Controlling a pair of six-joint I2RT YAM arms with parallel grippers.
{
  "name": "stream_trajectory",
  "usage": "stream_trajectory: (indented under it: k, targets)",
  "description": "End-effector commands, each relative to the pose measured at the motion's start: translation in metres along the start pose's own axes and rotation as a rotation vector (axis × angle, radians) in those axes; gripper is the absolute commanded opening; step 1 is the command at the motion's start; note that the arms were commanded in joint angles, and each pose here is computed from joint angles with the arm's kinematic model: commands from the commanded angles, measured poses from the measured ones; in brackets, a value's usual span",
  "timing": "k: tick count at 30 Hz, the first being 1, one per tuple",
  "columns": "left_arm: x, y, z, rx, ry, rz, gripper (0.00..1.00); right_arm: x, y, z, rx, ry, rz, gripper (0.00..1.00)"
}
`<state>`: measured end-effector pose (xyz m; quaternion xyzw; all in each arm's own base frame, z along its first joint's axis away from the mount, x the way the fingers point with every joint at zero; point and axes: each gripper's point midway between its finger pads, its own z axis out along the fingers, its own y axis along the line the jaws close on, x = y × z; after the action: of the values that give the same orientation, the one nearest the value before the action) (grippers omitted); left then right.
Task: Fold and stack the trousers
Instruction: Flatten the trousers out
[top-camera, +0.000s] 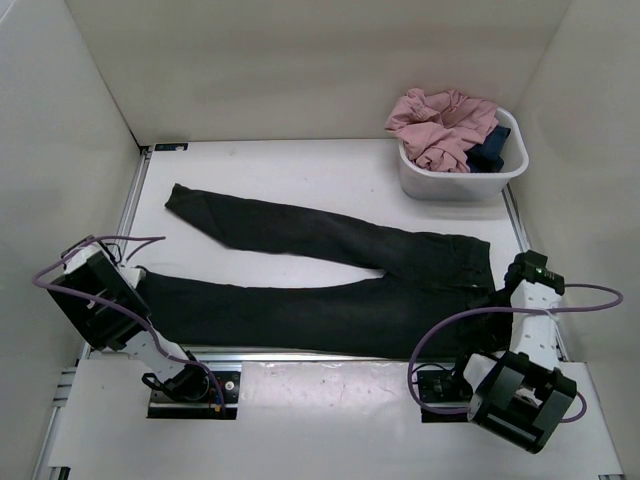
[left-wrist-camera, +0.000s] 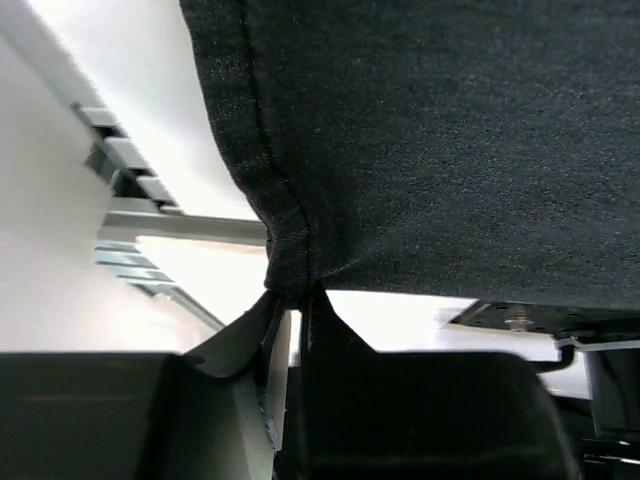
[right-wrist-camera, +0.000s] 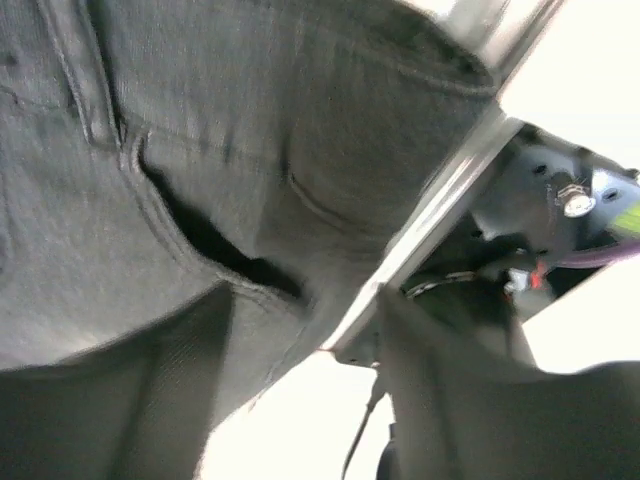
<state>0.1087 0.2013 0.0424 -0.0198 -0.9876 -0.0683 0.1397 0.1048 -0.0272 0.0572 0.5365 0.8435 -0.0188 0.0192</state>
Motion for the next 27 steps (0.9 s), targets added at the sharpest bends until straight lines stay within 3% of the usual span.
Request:
stream_trajectory:
  k: [1, 3, 5, 6, 7, 11, 15, 18, 20, 24, 27]
  targets:
    - [0.009, 0.018, -0.011, -0.101, 0.007, -0.003, 0.25, -0.006, -0.011, -0.012, 0.067, -0.043, 0.094, 0.73]
    - [0.015, 0.022, -0.017, -0.11, 0.024, -0.002, 0.37, -0.011, -0.013, -0.023, 0.069, -0.079, 0.125, 0.76]
    - [0.011, 0.031, -0.029, -0.138, -0.003, 0.002, 0.43, -0.033, -0.006, -0.049, 0.019, -0.198, 0.154, 0.79]
    - [0.006, 0.042, -0.043, -0.166, -0.031, -0.012, 0.53, -0.043, -0.006, -0.058, 0.021, -0.247, 0.152, 0.79]
    - [0.002, 0.046, -0.05, -0.168, -0.054, -0.017, 0.55, -0.051, 0.004, -0.067, -0.026, -0.293, 0.118, 0.86]
    - [-0.031, 0.044, -0.075, -0.129, -0.156, -0.025, 0.56, -0.075, 0.046, -0.091, -0.128, -0.409, -0.043, 0.82]
    - [-0.074, 0.034, -0.089, -0.074, -0.28, -0.001, 0.56, -0.068, 0.08, -0.072, -0.156, -0.336, -0.161, 0.8]
    - [-0.105, 0.011, -0.079, -0.022, -0.31, 0.034, 0.55, -0.054, 0.094, -0.035, -0.127, -0.209, -0.217, 0.72]
    - [-0.113, 0.001, -0.063, 0.002, -0.28, 0.043, 0.53, -0.049, 0.094, -0.016, -0.106, -0.163, -0.213, 0.65]
    - [-0.095, 0.003, -0.015, -0.078, -0.146, 0.016, 0.48, -0.041, 0.08, 0.019, -0.008, -0.074, -0.193, 0.65]
    - [-0.103, -0.001, -0.012, -0.045, -0.179, 0.028, 0.47, -0.048, 0.087, 0.019, -0.022, -0.058, -0.202, 0.65]
